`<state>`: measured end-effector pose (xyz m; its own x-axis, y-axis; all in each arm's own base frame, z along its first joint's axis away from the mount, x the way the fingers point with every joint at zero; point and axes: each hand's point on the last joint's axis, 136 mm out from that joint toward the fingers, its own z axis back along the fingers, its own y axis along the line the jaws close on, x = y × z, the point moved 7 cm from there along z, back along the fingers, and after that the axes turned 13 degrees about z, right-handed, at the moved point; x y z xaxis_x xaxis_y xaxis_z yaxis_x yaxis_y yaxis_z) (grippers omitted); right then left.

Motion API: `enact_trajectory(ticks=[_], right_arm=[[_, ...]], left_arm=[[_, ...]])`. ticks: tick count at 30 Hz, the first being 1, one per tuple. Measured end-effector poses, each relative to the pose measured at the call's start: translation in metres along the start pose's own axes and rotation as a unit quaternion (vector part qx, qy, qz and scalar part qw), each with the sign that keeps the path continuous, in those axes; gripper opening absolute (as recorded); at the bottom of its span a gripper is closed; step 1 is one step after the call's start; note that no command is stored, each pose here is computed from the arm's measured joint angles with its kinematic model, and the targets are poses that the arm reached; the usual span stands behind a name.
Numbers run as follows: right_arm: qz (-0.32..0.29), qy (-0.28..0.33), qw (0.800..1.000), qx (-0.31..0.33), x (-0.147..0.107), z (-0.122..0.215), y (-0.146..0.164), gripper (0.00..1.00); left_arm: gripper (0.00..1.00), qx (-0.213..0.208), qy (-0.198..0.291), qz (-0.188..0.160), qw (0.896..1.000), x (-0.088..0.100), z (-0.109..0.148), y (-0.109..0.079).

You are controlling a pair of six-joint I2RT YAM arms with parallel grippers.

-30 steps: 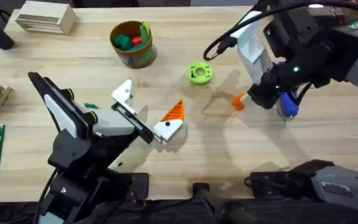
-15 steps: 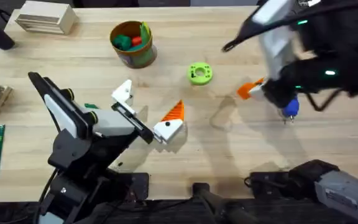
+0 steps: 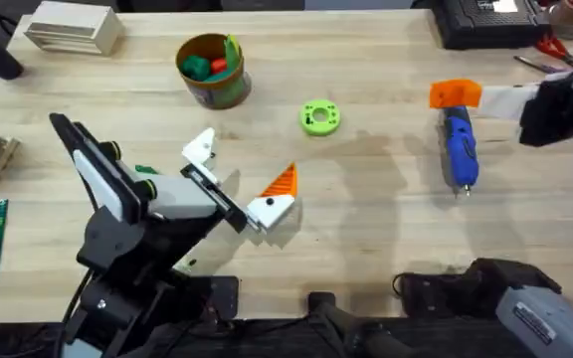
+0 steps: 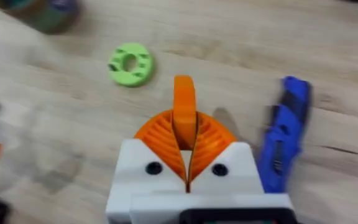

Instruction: Pick up the gripper from the table and insert it into the empty holder that is missing its gripper. Then pick up a screw, insert it into the mounting hole, and use the screwdriver to tighten it. Finally, clean up the table by picking up the vegetable and placing it into the bucket.

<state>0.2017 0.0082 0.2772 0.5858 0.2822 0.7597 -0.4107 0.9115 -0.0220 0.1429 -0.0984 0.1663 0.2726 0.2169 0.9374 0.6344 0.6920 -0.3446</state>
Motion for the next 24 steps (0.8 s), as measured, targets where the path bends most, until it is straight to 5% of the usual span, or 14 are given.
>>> enact_trajectory(ticks=[5, 11, 24], right_arm=[[-0.045, -0.026, 0.992, 0.119, 0.002, -0.011, 0.016, 0.018], [-0.125, 0.006, 0.957, 0.263, 0.0, -0.04, 0.033, 0.018], [-0.24, 0.109, 0.824, 0.501, 0.003, -0.128, 0.084, 0.018]], left_arm=[[0.987, -0.038, 0.012, 0.0, 0.999, -0.002, 0.0, -0.008], [0.987, -0.078, 0.026, -0.001, 0.997, -0.005, 0.001, -0.016], [0.987, -0.099, 0.033, -0.001, 0.995, -0.007, 0.002, -0.02]])
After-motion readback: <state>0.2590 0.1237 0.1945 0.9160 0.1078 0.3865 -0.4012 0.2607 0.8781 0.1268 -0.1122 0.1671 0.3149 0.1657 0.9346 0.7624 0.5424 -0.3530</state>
